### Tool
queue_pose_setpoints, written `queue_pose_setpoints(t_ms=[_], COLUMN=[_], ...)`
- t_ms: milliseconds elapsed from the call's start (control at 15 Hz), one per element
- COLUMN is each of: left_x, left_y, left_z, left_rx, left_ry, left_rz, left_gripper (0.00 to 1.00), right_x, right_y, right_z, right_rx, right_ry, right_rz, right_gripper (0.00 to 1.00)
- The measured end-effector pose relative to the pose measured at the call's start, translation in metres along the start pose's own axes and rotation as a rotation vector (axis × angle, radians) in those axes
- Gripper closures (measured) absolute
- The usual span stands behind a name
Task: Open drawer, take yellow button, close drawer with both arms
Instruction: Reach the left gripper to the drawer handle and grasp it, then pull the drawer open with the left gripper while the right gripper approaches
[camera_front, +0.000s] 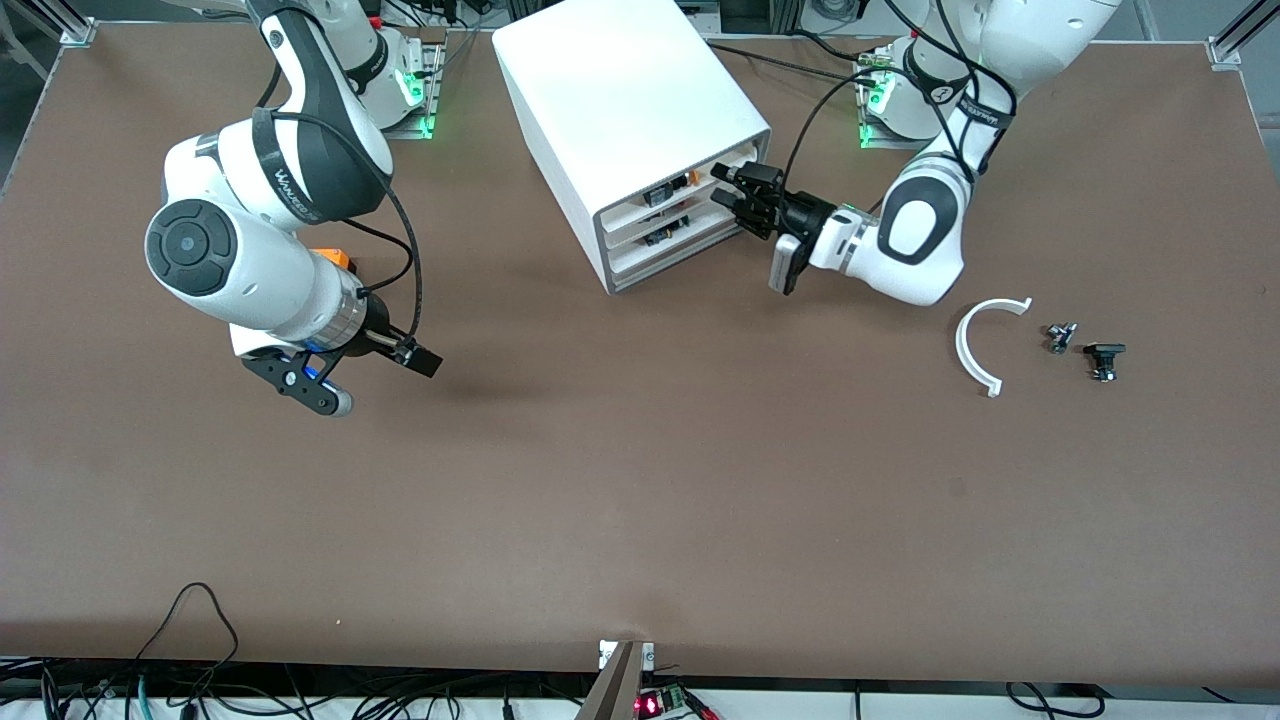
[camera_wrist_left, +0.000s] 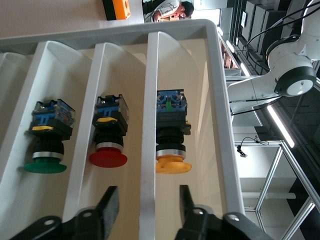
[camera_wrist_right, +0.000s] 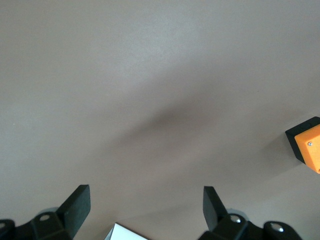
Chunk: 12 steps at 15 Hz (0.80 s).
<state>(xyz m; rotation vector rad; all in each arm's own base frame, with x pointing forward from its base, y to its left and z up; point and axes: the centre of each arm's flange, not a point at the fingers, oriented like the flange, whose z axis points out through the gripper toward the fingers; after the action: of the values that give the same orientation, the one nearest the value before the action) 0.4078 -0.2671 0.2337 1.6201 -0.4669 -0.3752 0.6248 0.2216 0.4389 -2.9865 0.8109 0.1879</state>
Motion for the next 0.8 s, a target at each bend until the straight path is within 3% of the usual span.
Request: queue_pose_setpoints(t_ms=[200, 267, 600, 800], left_x=[0.000, 0.000, 0.003, 0.021], left_y=[0.000, 0.000, 0.000, 0.001], left_z=[0.002, 0.002, -0.007, -0.046], left_rx=[0.001, 0.003, 0.013, 0.067], left_ry=[-0.003, -0.002, 0.012, 0.021], left_rz=[0.005, 0.006, 0.014, 0.046], left_gripper=[0.82, 0.86, 0.85, 0.85], right_x=[0.000, 0.000, -0.005, -0.020], right_y=[0.000, 0.000, -0.008, -0.024], right_z=[0.000, 0.000, -0.030, -0.052], right_rx=[0.000, 0.000, -0.001, 0.012], right_ry=[0.000, 0.000, -0.003, 0.007], right_rz=[0.003, 0.005, 0.039, 0.081], right_gripper=[0.00, 0.00, 0.00, 0.00])
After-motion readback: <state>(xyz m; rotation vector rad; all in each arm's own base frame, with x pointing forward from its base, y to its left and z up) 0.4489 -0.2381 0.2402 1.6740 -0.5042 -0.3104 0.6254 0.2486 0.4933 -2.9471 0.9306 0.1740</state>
